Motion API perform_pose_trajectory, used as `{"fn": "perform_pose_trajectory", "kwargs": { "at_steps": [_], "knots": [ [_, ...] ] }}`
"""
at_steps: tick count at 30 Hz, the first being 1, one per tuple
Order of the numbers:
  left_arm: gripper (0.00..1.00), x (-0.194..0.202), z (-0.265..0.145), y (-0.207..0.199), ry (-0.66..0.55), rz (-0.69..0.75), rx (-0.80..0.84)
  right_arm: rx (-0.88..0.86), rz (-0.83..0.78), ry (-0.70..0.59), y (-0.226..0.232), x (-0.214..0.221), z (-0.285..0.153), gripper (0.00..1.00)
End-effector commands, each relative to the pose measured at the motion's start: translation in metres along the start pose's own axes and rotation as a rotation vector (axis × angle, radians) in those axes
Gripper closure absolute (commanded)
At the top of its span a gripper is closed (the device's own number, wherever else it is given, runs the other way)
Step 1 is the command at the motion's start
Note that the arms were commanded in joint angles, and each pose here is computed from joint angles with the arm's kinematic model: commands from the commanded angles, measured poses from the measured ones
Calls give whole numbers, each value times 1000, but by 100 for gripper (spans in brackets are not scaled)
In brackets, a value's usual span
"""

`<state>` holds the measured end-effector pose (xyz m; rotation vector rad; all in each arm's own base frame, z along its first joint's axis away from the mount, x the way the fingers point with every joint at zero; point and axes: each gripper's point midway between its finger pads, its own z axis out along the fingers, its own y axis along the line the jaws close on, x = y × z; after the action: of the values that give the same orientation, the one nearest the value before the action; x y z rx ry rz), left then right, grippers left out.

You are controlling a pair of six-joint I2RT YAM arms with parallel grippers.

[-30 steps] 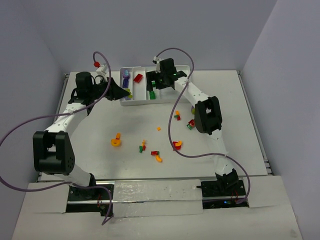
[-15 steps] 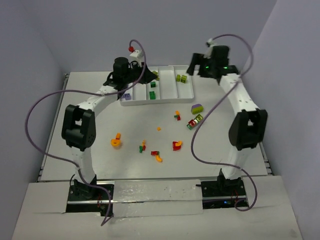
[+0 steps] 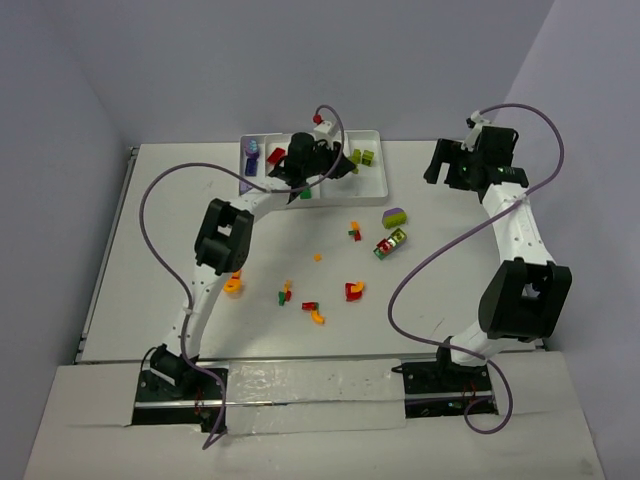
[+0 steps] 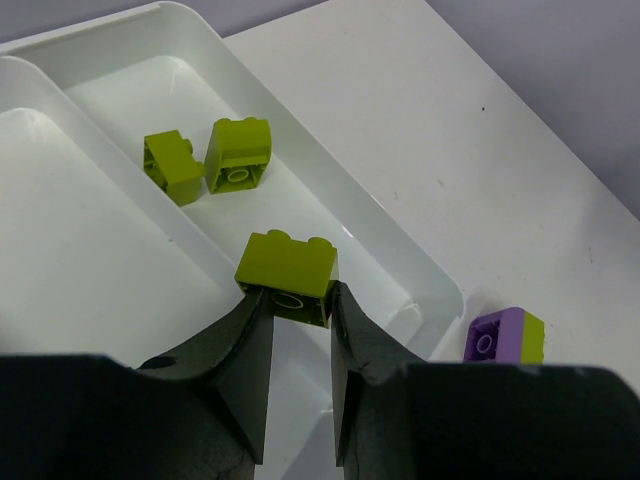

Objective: Sort the legos into containers by color

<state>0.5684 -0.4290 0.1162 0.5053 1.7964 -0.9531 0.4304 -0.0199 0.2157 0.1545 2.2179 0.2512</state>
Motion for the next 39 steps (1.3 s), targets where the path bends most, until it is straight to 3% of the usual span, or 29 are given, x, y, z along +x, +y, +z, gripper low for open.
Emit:
{"fn": "perform_pose_trajectory", "kwargs": {
  "at_steps": [1, 6, 9, 11, 14, 17, 22, 26, 27, 30, 35, 39],
  "knots": [
    [99, -55, 12, -20, -175, 65, 69, -57, -48, 3, 7, 5, -4, 0],
    [92, -43, 27, -22, -192, 67, 98, -59, -90, 54, 2, 24, 4, 0],
    [68, -38, 31, -17, -201, 63, 81, -75, -107, 77, 3, 31, 4, 0],
    [47, -35, 33, -14, -204, 56, 69, -93, -124, 101, 5, 35, 4, 0],
    [34, -36, 33, -12, -209, 62, 60, -141, -151, 141, 14, 41, 5, 0],
    [26, -43, 32, -13, -225, 79, 60, -182, -217, 178, 24, 50, 4, 1],
    [23, -60, 24, -23, -236, 90, 78, -245, -455, 197, 52, 60, -1, 5],
    [21, -111, -23, -53, -201, -4, 248, -375, -797, 258, 88, 88, -13, 6],
    [21, -106, -28, -64, -167, 5, 316, -408, -856, 265, 94, 93, -15, 6],
    [21, -136, -95, -81, -83, -98, 468, -551, -1085, 312, 114, 112, -20, 7],
    [20, -155, -195, -69, -66, -50, 322, -692, -1327, 413, 119, 139, -10, 9],
    [18, -135, -256, -49, -1, -75, 222, -766, -1550, 510, 102, 172, 6, 10]
  ]
}}
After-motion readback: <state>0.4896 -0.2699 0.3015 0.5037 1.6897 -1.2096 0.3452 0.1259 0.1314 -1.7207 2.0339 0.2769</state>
